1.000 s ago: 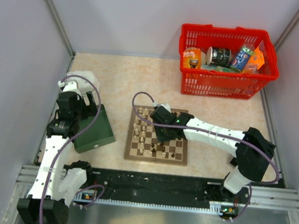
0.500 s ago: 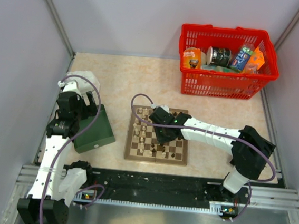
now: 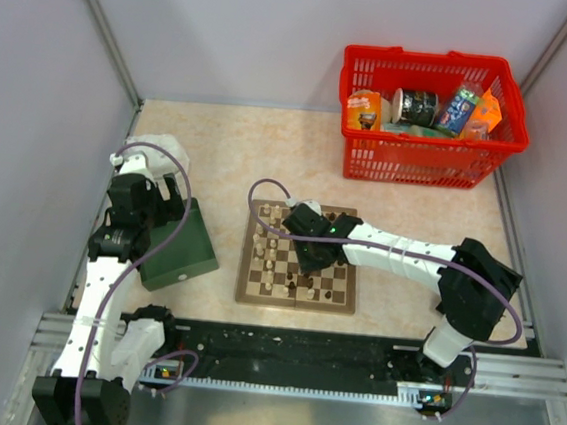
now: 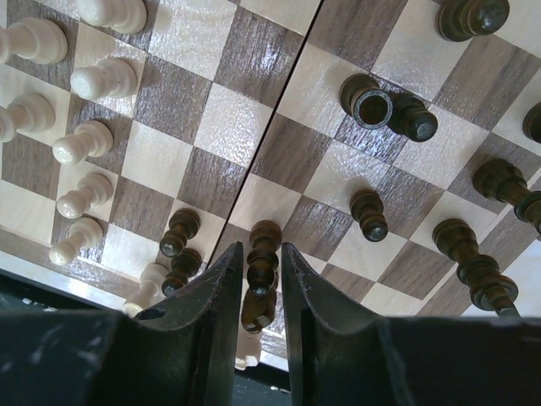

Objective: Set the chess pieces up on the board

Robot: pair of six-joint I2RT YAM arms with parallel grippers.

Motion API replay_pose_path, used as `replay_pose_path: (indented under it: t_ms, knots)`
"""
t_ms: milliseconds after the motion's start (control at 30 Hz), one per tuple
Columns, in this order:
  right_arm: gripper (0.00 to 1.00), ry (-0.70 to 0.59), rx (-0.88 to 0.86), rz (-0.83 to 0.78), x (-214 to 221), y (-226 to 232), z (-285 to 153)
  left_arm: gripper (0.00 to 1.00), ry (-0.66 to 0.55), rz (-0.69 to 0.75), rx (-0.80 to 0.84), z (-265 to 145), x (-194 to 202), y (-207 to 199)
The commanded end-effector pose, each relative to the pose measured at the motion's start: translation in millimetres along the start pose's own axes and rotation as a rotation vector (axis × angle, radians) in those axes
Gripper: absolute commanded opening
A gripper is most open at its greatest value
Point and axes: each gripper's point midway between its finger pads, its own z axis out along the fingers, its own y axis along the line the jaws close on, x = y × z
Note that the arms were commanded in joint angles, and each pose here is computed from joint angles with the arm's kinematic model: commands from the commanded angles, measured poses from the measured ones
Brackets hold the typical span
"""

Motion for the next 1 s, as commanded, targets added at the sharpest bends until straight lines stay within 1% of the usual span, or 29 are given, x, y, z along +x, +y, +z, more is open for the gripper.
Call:
replay_pose_path:
  t_ms: [0,67,533,633,767,867,967]
  knots:
    - [0.25,-0.006,0.009,-0.017,0,2,-2,0.98,-0.021,0.003,0.013,-1,-4,-2]
    - [0.27,-0.004,0.011,-0.018,0,1,-1,0.98,-0.024,0.001,0.012,-2,-5,-2]
    - [0.26,0.011,-0.011,-0.025,3,5,-3,0.98,-0.024,0.002,0.012,-2,-5,-2]
    - [0.2,0.007,-0.003,-0.027,2,3,-3,0.98,-0.024,0.002,0.012,-2,-5,-2]
    - [0.17,-0.018,-0.005,-0.021,-5,4,-9,0.98,-0.026,0.002,0.013,-2,-5,-2]
    - [0.15,-0.068,-0.006,-0.011,-17,3,-21,0.98,-0.025,0.0,0.014,-3,-5,-2]
    - [0.15,-0.136,-0.025,0.006,-32,4,-41,0.98,-0.025,-0.001,0.014,-2,-5,-2]
